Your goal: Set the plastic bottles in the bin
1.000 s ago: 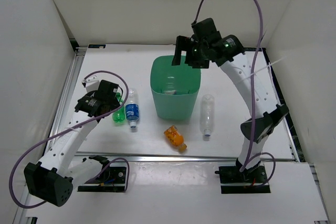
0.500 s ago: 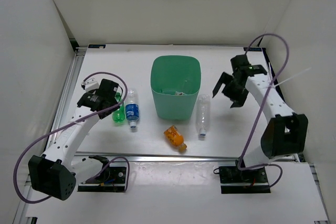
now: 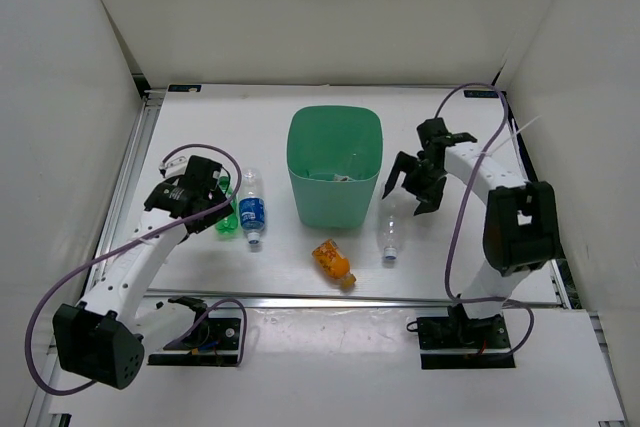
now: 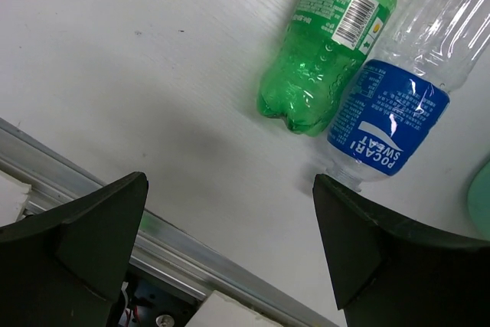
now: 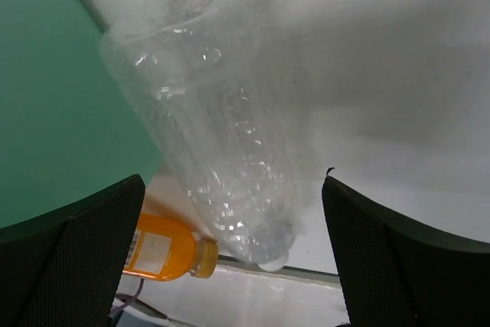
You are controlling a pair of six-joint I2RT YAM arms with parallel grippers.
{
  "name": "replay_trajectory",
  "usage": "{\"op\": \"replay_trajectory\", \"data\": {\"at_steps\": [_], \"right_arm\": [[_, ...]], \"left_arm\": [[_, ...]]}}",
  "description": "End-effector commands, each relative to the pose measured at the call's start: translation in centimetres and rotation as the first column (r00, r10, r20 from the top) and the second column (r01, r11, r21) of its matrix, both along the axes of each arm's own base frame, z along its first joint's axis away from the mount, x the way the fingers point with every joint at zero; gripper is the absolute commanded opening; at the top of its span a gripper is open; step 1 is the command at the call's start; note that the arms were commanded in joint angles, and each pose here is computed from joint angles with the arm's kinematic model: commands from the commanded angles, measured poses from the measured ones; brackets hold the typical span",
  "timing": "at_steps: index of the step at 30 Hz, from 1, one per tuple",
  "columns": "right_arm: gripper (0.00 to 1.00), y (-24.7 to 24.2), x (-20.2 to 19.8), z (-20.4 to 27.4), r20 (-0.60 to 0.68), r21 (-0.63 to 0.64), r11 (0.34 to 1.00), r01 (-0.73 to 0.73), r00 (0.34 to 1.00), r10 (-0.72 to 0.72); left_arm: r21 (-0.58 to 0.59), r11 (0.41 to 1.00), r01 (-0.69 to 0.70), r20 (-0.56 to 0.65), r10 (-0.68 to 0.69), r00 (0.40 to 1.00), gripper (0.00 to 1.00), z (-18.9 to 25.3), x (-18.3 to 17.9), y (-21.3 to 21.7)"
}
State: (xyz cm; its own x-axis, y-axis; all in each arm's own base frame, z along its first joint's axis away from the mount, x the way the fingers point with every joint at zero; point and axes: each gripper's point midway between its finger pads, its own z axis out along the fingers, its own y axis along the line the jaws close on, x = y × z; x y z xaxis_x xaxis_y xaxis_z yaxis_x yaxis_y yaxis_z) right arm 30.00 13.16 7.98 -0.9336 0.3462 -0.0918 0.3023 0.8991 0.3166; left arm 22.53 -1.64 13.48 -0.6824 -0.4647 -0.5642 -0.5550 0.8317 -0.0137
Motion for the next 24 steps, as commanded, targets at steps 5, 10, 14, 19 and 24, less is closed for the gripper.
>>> {"op": "replay_trajectory", "data": {"at_steps": [5,10,14,19,24], "right_arm": [[0.99,1.9,-1.2,-5.0,-0.128,0.016,0.998,-0.061,0.990,0.063],[0.57,0.2,-1.1,-3.9,-0.116,-0.067,0.998,-0.020,0.993,0.012],[0.44,-1.5,1.8,4.8,0.069,-0.111,0.990,0.088,0.994,-0.081],[0.36,-1.1,5.7,21.1,0.446,0.050,0.990,0.135,0.884,-0.143],[0.36,2.6,6.7,33.8,0.686,0.223,0.974,-0.025,0.714,-0.139]], "left_arm": [[-0.037,0.998,0.052,0.023,-0.052,0.998,1.00,0.4,-0.4,-0.6],[-0.024,0.999,0.047,0.006,-0.047,0.999,1.00,-0.2,-0.7,-0.3],[-0.028,0.999,0.030,0.008,-0.030,1.000,1.00,-0.2,-0.7,-0.1],[-0.039,0.999,0.035,0.013,-0.035,0.999,1.00,-0.8,-0.1,-0.5],[-0.060,0.998,0.036,0.009,-0.036,0.999,1.00,-0.9,1.0,-1.2]]}}
